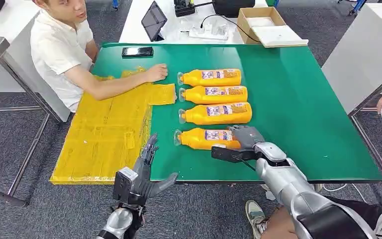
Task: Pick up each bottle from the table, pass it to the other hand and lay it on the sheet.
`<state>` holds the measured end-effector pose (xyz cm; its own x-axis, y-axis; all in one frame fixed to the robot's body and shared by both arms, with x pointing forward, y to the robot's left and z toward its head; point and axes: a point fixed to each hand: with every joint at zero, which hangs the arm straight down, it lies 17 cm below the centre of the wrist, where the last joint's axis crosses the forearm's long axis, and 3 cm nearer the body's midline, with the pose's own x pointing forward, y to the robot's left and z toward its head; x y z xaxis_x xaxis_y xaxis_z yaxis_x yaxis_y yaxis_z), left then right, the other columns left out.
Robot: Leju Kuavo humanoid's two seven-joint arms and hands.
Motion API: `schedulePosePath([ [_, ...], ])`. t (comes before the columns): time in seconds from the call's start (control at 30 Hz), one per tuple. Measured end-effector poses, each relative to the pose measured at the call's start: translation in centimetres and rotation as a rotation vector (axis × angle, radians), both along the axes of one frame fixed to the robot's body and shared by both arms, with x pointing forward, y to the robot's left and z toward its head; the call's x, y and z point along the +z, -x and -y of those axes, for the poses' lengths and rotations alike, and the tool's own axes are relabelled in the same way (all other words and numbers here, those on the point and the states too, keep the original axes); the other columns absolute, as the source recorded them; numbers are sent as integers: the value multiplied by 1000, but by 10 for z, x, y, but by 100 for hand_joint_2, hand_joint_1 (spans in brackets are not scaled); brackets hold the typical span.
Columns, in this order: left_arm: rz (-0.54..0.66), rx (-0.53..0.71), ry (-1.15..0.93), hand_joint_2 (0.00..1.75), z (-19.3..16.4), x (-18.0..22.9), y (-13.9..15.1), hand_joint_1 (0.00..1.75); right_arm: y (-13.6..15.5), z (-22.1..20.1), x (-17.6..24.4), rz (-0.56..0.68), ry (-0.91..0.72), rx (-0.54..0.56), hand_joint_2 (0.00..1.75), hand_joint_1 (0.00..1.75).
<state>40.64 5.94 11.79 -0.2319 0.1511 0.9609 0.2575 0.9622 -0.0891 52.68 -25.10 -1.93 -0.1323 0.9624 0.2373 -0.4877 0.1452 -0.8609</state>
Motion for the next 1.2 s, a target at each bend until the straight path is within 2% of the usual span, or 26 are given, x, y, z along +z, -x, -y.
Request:
schedulePosePath([
  [0.17,-1,-3,0,175,0,-1,1,0,1,-7,1,5,-51,14,175,175],
  [0.23,-3,26,23,175,-5,-1,1,0,3,-18,8,39,-150,33,175,175],
  [0.33,-31,160,124,175,-32,4,-3,0,15,-37,15,105,-362,23,175,175],
  [0.5,-10,263,162,175,-53,13,-2,0,26,-48,22,168,-491,-3,175,175],
  [0.63,6,340,199,175,-73,21,2,0,46,-67,47,301,-721,-63,175,175],
  [0.8,-2,358,199,175,-78,18,11,0,64,-67,97,542,-834,-130,175,175],
  [0.87,-2,370,200,175,-81,19,13,0,69,-64,110,595,-849,-144,175,175],
  [1.03,-3,367,218,175,-83,21,16,0,74,-65,127,640,-886,-145,175,175],
  [1.2,-26,219,221,175,-54,22,19,0,75,-84,132,616,-932,-106,175,175],
])
